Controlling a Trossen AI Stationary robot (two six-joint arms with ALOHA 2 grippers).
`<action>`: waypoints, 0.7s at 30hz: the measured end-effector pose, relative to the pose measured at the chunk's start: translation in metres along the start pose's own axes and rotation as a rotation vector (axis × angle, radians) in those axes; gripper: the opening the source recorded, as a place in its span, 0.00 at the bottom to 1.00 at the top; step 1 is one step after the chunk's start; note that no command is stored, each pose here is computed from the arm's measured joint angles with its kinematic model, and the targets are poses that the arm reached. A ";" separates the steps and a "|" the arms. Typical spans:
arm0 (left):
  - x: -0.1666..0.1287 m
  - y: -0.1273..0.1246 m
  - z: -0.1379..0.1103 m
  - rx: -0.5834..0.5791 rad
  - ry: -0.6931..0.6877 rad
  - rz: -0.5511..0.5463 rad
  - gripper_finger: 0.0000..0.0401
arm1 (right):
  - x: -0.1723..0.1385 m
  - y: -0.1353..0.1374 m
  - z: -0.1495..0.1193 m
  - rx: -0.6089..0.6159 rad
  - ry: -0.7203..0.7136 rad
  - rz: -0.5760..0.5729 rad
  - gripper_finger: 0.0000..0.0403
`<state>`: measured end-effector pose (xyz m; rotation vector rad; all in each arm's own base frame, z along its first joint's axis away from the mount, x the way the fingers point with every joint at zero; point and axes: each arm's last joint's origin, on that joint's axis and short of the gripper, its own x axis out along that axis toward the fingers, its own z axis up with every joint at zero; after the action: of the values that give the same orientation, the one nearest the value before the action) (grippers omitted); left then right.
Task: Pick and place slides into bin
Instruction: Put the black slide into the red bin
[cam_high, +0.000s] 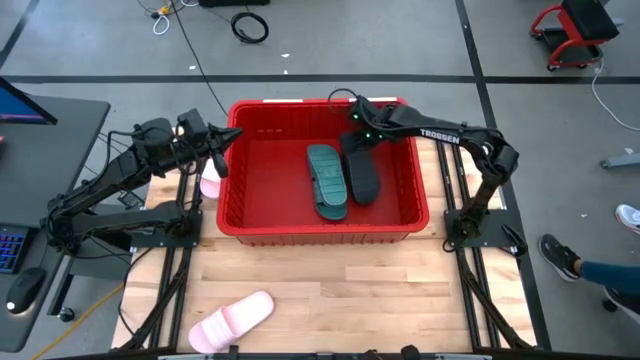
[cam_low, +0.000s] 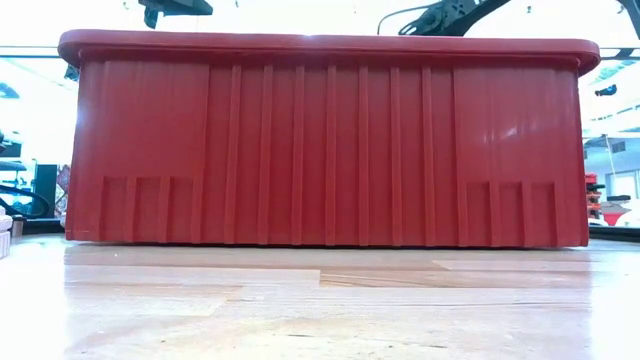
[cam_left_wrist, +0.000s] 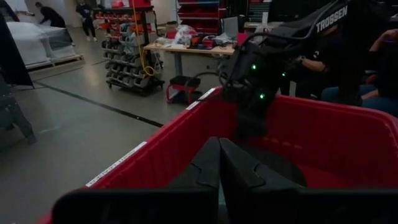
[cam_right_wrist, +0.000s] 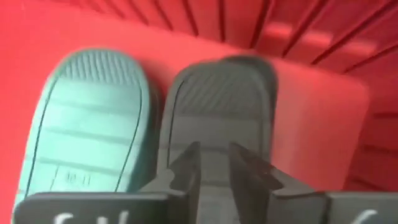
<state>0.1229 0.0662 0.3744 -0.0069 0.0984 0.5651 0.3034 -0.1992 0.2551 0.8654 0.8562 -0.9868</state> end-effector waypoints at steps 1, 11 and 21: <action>0.000 0.000 0.000 0.000 0.000 0.000 0.05 | 0.002 0.001 -0.002 -0.003 0.022 0.005 0.20; 0.000 0.000 0.001 -0.001 -0.014 0.000 0.01 | 0.021 -0.001 -0.027 0.013 0.095 -0.048 0.09; 0.000 0.000 0.003 -0.003 -0.031 0.000 0.05 | 0.048 -0.012 -0.036 0.088 -0.010 -0.001 0.02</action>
<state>0.1233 0.0663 0.3773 -0.0016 0.0678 0.5652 0.2997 -0.1862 0.1956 0.9341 0.8097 -1.0347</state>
